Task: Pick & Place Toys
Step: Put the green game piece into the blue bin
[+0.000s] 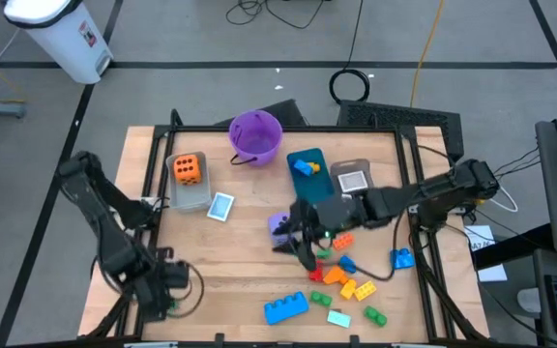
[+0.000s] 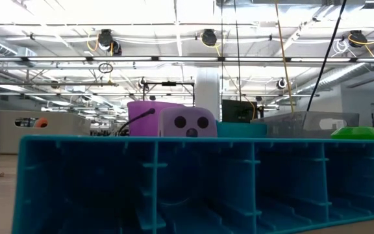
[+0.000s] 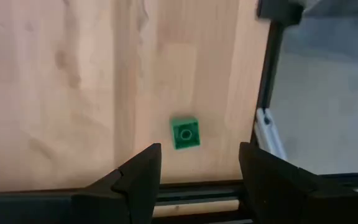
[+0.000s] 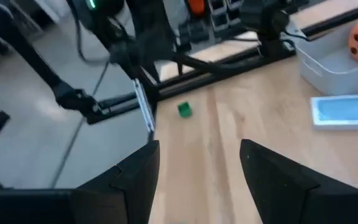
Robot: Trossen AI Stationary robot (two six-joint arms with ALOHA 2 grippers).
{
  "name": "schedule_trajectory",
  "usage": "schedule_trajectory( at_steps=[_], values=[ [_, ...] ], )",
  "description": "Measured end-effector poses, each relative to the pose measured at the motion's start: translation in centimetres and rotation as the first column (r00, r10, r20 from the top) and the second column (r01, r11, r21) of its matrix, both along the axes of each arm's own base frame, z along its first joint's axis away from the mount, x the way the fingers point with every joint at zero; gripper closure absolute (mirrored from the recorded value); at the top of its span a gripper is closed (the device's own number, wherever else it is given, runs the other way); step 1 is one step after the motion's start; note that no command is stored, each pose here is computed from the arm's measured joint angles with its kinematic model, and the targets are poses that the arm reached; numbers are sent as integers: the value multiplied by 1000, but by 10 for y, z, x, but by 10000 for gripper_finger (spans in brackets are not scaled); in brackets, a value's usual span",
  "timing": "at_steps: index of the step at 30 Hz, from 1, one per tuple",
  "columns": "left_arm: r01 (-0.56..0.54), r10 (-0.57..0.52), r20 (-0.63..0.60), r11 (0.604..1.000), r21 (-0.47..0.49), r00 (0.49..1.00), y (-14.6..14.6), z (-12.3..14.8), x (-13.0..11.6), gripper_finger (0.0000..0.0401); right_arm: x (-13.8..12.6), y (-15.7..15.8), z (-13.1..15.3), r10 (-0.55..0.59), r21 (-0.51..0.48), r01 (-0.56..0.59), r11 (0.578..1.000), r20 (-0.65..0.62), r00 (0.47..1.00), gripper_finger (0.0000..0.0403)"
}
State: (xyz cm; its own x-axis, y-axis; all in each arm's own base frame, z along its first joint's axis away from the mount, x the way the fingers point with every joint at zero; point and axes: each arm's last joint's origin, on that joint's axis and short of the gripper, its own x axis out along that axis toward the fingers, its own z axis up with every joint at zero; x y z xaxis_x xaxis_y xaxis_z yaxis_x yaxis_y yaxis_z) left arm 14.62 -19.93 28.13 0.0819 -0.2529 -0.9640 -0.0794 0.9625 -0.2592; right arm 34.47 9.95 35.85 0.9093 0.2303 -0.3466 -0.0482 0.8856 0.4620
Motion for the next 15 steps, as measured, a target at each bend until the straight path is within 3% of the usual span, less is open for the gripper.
schedule_trajectory(
  at_steps=[7, 15],
  values=[
    [18, -15, -57, 998, 65, 998, -33, -27, -9, 178, -13, 49, -16, -98, 95, 85, 992, 146, 984, 188],
    [38, -32, -40, 987, 156, 999, -48, -44, -17, 178, -37, 85, -46, -228, 212, 193, 958, 156, 961, 188]
  ],
)
